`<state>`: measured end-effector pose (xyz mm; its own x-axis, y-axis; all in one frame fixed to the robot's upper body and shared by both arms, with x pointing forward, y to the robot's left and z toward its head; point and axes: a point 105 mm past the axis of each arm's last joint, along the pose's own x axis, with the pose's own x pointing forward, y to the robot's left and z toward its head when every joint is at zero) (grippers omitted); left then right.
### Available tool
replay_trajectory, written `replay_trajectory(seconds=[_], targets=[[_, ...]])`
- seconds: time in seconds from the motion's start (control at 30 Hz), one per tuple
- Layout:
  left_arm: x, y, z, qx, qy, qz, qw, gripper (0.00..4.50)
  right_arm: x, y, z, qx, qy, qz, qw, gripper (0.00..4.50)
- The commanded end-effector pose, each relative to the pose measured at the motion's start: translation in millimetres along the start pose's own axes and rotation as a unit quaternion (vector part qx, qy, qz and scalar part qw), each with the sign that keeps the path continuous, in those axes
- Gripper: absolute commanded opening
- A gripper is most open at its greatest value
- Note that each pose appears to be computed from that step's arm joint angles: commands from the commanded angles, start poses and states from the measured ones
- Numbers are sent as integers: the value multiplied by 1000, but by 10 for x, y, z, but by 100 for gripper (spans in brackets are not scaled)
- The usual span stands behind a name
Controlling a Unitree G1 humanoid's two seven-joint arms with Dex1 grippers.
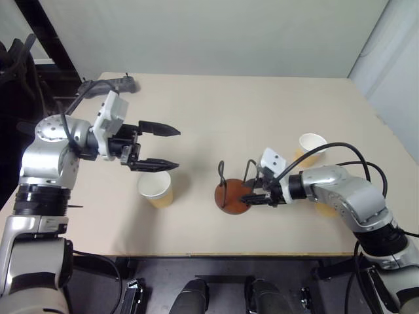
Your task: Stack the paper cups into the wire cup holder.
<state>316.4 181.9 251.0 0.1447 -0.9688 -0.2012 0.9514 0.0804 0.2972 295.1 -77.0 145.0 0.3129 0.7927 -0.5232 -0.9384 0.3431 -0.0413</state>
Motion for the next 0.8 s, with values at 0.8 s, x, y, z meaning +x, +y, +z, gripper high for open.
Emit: replay_trajectory(seconds=[0.8], targets=[[60, 19, 238, 33, -11, -25, 999, 450, -569, -307, 250, -31, 0, -17, 999, 449]])
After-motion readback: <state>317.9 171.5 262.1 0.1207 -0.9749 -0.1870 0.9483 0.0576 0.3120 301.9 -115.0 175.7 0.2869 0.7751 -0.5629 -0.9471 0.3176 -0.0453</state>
